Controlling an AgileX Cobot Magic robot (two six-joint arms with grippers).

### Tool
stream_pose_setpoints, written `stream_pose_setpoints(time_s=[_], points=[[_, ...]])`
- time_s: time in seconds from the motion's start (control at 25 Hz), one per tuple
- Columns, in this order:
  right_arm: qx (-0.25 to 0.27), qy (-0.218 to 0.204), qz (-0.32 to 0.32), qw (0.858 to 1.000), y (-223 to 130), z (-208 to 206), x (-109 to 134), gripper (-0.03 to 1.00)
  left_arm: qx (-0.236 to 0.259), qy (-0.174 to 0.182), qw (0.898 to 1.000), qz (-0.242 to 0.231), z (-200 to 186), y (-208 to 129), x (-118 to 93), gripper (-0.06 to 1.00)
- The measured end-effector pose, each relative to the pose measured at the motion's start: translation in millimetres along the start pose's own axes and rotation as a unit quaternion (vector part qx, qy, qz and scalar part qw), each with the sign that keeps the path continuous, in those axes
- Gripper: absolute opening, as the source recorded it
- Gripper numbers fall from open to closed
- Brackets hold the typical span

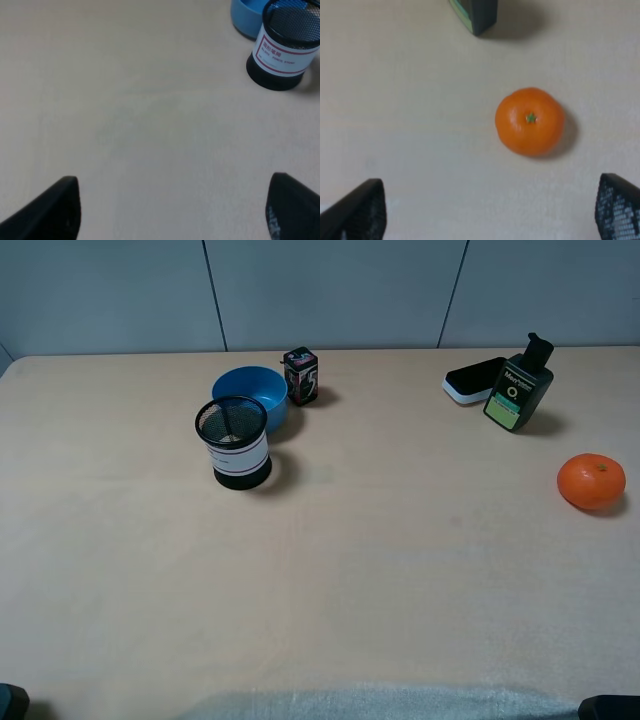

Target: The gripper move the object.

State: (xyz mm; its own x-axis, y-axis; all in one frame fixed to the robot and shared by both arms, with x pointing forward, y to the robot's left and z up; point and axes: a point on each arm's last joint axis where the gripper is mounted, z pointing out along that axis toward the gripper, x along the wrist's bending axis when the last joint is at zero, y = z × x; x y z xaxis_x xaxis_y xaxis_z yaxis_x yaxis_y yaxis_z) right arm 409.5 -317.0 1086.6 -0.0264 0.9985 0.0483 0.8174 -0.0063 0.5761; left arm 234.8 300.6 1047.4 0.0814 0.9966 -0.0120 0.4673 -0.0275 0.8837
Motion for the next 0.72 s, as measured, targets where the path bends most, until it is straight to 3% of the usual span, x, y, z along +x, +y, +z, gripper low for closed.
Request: stream_pose_setpoints(time_s=[0.52,0.72], points=[[-0.093,-0.006,0.011,0.996,-38,-56,16,0.63,0.000,0.000,1.000,0.000,0,0,0,0.75],[-0.079,-0.003,0.018,0.997,-61,-48,19,0.63,0.000,0.000,1.000,0.000,0,0,0,0.75]])
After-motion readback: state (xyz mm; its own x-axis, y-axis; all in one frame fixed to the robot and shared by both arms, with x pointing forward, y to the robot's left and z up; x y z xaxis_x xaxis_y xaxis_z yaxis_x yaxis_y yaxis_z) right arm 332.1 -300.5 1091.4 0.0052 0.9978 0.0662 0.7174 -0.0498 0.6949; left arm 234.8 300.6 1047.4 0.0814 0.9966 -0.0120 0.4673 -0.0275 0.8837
